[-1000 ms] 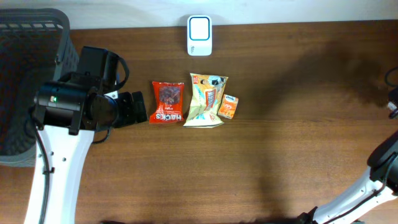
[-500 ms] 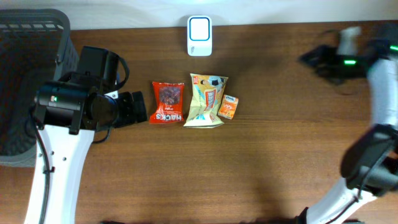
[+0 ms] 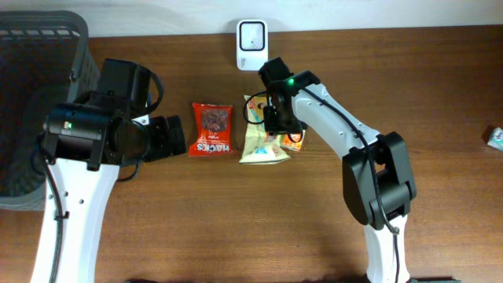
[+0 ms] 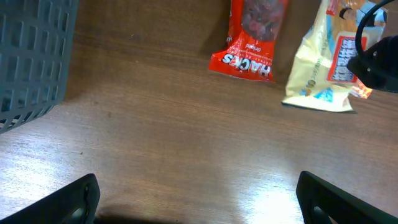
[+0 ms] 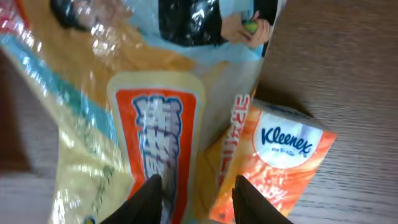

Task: Scan the item barcode
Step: 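Grasp the orange tissue pack with the right gripper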

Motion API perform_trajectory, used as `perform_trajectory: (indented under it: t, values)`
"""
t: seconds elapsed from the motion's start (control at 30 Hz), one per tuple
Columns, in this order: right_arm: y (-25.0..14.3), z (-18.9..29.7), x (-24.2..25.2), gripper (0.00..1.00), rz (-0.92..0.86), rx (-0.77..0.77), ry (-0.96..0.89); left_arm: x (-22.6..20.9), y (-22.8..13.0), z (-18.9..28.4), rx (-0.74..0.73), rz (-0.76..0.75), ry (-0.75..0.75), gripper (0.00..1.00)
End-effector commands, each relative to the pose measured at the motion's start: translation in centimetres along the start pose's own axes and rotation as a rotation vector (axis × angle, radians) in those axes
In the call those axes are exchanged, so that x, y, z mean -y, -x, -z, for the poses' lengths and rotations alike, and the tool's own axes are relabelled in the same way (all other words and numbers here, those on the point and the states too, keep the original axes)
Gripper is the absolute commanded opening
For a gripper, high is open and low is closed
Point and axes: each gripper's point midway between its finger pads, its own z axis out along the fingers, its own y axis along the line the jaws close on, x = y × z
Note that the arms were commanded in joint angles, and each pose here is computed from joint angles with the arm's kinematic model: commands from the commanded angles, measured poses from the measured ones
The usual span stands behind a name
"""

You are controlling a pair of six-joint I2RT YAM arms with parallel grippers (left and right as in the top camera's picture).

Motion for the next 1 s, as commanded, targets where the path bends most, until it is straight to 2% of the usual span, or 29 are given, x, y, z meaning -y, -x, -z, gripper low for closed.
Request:
perform_trajectory:
  t: [0.0, 0.1, 0.27, 0.3, 0.37, 0.4, 0.47, 0.53, 0.57, 0.63, 0.67, 0.73, 0.83, 0.97]
  values:
    - [-1.7, -2.5, 2.6, 0.36, -0.023, -0.047, -0.131, -0.2, 0.2, 0.2, 0.013, 0.012, 0.007, 0.99]
    - [-1.1, -2.0, 1.7, 0.36, 0.008, -0.038, -0.087, -0.2, 0.2, 0.2, 0.013, 0.012, 0.007, 0.99]
    - [0.1, 1.5, -4.2, 0.37, 0.135, -0.045, 0.231, -0.2, 0.2, 0.2, 0.013, 0.012, 0.007, 0.99]
    - [0.4, 2.6, -4.2, 0.44, 0.135, -0.044, 0.228, -0.2, 0.2, 0.2, 0.013, 0.012, 0.007, 0.99]
    - [1.1, 2.9, -2.1, 0.89, 0.118, -0.026, 0.136, -0.2, 0.2, 0.2, 0.013, 0.012, 0.007, 0.99]
    - [1.3, 2.8, -0.3, 0.92, 0.092, -0.035, 0.094, -0.2, 0.2, 0.2, 0.013, 0.012, 0.007, 0.99]
    - [1.6, 2.8, 2.6, 0.91, 0.012, -0.066, 0.105, -0.2, 0.2, 0.2, 0.013, 0.012, 0.007, 0.99]
    - [0.6, 2.8, 5.5, 0.61, -0.04, -0.147, 0.148, -0.2, 0.2, 0.2, 0.013, 0.012, 0.007, 0.99]
    - [-0.1, 2.4, 5.5, 0.5, -0.023, -0.168, 0.143, -0.2, 0.2, 0.2, 0.013, 0.012, 0.007, 0.99]
    - [-0.9, 0.8, 6.8, 0.37, -0.025, -0.178, 0.05, -0.2, 0.2, 0.2, 0.013, 0.012, 0.007, 0.99]
    - [-1.3, -0.2, 7.6, 0.36, -0.08, -0.177, -0.001, -0.2, 0.2, 0.2, 0.013, 0.012, 0.007, 0.99]
    - [-1.9, -1.7, 6.9, 0.29, -0.097, -0.178, 0.031, -0.2, 0.2, 0.2, 0.013, 0.012, 0.007, 0.99]
    - [-1.7, -2.0, 5.7, 0.29, -0.053, -0.148, 0.006, -0.2, 0.2, 0.2, 0.013, 0.012, 0.007, 0.99]
    - [-0.9, -0.2, 7.7, 0.34, -0.059, -0.108, -0.174, -0.2, 0.2, 0.2, 0.013, 0.012, 0.007, 0.99]
